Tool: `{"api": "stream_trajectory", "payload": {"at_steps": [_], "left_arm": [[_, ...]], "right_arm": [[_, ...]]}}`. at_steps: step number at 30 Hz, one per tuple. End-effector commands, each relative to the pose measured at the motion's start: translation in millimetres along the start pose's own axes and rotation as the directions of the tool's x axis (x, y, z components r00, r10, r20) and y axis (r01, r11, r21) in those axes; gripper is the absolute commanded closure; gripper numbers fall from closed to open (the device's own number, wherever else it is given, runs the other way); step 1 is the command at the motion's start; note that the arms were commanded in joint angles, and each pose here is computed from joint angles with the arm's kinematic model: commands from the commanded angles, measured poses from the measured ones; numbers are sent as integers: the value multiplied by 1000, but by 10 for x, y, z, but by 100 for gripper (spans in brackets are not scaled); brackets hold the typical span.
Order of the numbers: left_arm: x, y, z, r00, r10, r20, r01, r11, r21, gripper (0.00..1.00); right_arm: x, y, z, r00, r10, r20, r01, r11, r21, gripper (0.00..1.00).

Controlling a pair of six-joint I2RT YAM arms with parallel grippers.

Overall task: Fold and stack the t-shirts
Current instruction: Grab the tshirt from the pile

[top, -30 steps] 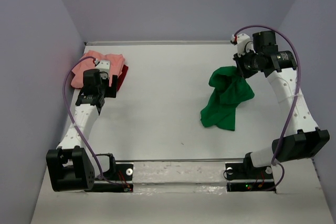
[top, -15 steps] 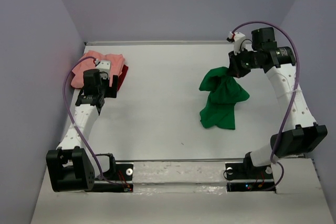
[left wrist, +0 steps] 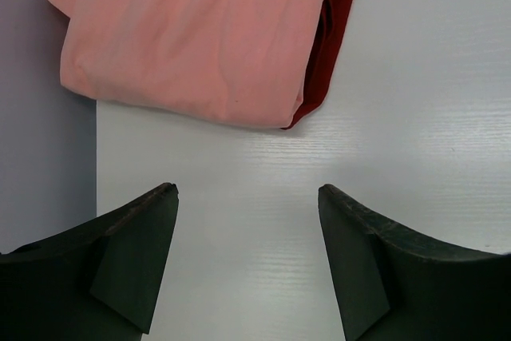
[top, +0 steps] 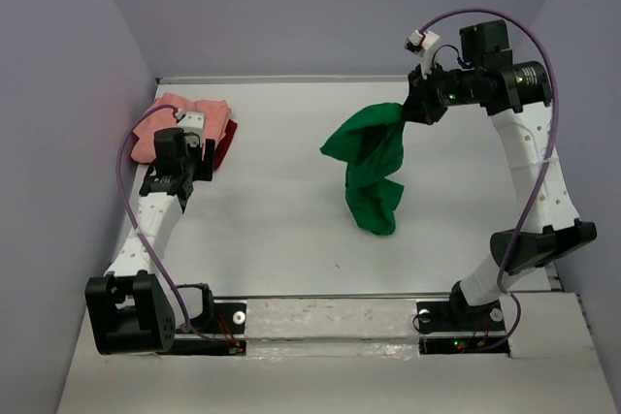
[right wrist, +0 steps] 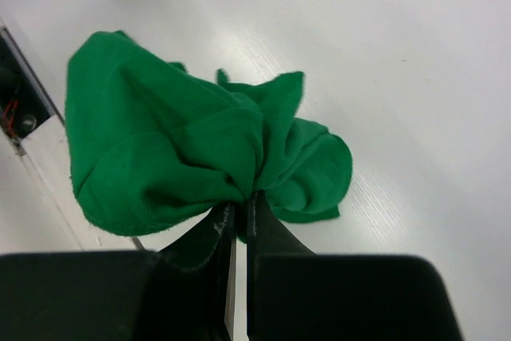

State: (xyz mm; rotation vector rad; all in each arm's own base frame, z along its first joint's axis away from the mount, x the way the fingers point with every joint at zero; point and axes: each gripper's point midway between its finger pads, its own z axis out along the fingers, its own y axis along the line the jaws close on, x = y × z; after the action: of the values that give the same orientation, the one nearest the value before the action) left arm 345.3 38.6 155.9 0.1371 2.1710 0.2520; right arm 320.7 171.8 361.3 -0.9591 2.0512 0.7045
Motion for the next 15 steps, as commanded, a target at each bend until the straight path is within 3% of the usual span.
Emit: {"api": "stream_trajectory", "payload": {"at_steps": [1,6,11,13,15], "left_arm": [[-121,37,-45,1000,0,31,0,1000,1,18],[-189,-27,-61,999,1,48,-3,999,40,18],[-216,-161,-58,999,11,51,-17,995,102,19],[-221,-301,-51,999,27,47,-34,985,167,19],[-260,-568,-72,996,70,61,-83,963,255,23]], "right_arm": [[-79,-482,-314,999,-15,49,-4,930,368,100],[224,-946,-530,1000,6,7,-10,765,644,100],[679,-1465,-755,990,90,-109,50,499,865,100],[987,-1600,-697,973,141,-184,104,442,891,100],[1265,-1691,-579,954,184,-236,136,436,890,100]]}}
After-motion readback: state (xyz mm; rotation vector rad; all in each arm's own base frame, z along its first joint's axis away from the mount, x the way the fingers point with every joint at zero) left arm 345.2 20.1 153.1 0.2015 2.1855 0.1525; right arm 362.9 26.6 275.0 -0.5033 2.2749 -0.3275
